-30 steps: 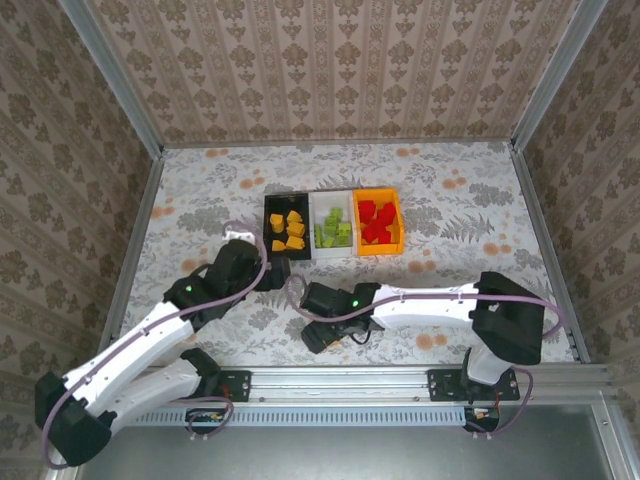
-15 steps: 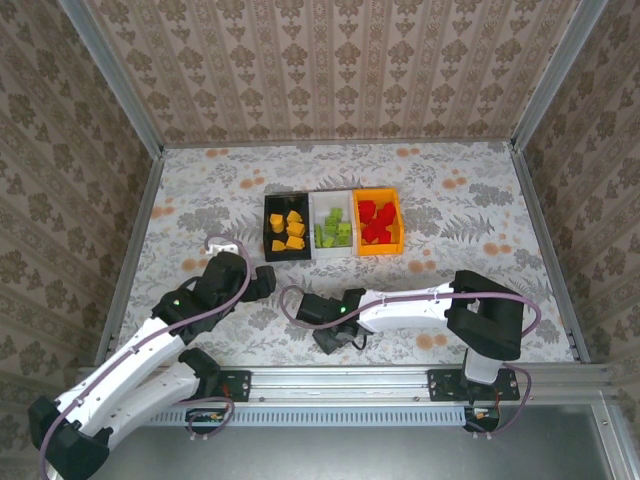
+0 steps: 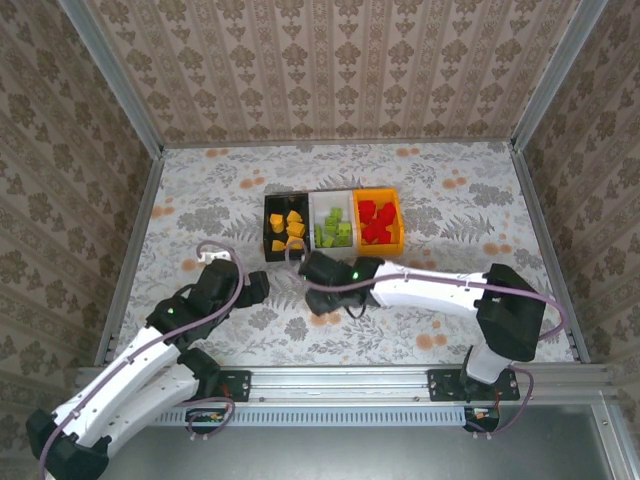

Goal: Sort the legos into containers by color

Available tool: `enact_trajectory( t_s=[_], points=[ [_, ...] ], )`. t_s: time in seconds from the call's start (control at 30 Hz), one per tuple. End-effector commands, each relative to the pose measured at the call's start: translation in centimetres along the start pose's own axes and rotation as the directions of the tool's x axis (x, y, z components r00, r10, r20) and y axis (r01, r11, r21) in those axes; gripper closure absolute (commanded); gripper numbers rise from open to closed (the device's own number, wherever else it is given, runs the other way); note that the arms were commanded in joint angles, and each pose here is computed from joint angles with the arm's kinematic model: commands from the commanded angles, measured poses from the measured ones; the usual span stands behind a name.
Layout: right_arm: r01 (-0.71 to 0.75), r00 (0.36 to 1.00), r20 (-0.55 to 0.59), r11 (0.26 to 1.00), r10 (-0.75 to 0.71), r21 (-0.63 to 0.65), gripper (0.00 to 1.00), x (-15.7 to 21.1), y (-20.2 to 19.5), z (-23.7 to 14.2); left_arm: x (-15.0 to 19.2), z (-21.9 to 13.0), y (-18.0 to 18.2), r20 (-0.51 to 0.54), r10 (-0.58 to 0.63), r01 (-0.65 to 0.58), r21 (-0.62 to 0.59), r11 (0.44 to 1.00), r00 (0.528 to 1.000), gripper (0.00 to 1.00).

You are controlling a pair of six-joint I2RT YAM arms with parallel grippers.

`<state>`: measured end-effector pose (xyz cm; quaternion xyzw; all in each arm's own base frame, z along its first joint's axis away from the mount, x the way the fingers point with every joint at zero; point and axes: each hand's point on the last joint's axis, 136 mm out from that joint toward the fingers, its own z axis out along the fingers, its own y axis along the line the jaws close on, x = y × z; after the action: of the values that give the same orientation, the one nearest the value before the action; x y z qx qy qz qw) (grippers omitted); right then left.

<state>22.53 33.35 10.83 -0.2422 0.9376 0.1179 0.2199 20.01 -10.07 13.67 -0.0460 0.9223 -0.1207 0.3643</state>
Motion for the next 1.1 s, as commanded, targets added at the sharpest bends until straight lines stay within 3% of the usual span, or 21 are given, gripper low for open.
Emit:
enact_trajectory(
  t_s=[0.0,0.23,0.37,0.5,0.57,0.7,0.93,1.07],
  points=[
    [-0.021,0.993,0.111,0.998,0.027,-0.054,0.64,-6.2,0.7,-0.7,0.6,-0.2,1.2,0.001,-0.039,0.039,-0.031,0.999,0.999,0.0],
    [-0.124,0.978,0.167,0.992,0.123,-0.006,0.62,-14.6,-1.2,3.7,1.4,-0.2,1.4,-0.025,-0.047,0.047,-0.021,0.999,0.999,0.0],
    [-0.149,0.976,0.164,0.988,0.139,0.05,0.59,-17.2,-2.4,6.3,1.7,0.0,1.2,-0.036,-0.054,0.054,-0.01,0.999,0.998,0.0],
    [-0.187,0.969,0.18,0.98,0.172,0.07,0.51,-19.4,-3.5,8.0,1.9,0.1,1.0,-0.041,-0.057,0.057,0.001,0.998,0.998,0.0],
    [-0.206,0.964,0.187,0.977,0.192,0.061,0.42,-20.2,-3.7,8.1,1.8,0.1,1.0,-0.04,-0.054,0.054,0.003,0.999,0.998,0.0],
    [-0.204,0.95,0.244,0.979,0.195,0.013,0.26,-22.3,-3.0,6.1,1.7,0.0,1.1,-0.035,-0.047,0.047,-0.005,0.999,0.998,0.0],
    [-0.212,0.894,0.392,0.976,0.216,-0.055,0.2,-23.7,-3.1,-1.1,0.7,-0.2,0.7,-0.001,-0.046,0.046,0.008,0.999,0.999,0.0],
    [-0.22,0.843,0.48,0.97,0.243,-0.103,0.18,-22.0,-4.0,-5.5,-0.5,-0.1,0.1,0.049,-0.041,0.039,0.028,0.999,0.998,0.0]
  ],
)
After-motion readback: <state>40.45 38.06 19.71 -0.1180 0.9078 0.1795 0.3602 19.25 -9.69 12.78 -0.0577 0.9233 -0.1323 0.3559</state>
